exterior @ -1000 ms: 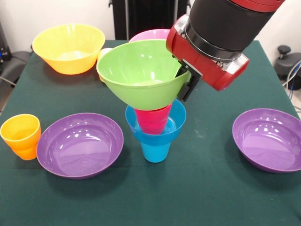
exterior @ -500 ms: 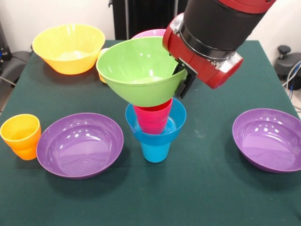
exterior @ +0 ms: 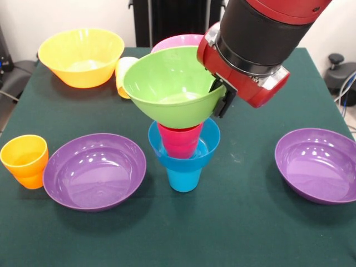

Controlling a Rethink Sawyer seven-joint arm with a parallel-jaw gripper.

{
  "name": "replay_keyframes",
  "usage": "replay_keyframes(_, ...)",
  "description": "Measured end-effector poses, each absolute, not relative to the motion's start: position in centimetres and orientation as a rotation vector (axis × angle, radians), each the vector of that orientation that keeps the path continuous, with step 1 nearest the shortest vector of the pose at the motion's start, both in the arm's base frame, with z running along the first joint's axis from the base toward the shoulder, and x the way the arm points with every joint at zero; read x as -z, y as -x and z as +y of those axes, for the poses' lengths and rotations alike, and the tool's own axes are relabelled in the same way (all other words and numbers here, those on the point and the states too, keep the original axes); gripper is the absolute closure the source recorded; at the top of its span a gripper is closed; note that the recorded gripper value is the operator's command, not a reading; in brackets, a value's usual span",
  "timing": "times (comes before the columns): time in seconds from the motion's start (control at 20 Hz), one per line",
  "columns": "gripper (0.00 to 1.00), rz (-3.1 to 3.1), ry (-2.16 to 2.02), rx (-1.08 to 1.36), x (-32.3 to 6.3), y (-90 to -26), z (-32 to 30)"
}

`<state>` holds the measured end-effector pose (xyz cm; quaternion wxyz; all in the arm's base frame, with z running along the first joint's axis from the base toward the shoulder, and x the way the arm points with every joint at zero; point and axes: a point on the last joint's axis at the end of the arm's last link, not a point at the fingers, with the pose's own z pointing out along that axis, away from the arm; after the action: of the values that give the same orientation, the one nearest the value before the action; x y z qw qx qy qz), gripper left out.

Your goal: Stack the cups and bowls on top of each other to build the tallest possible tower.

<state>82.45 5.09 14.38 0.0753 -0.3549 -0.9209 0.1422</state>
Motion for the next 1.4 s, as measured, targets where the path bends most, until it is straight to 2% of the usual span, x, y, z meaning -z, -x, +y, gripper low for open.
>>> replay_keyframes(0.75,1.00,-2.781,1.052,-0.422,-14.5,-82.9,5.5)
replay_keyframes(1.4,1.00,-2.781,1.023,-0.537,-13.7,-82.3,4.0)
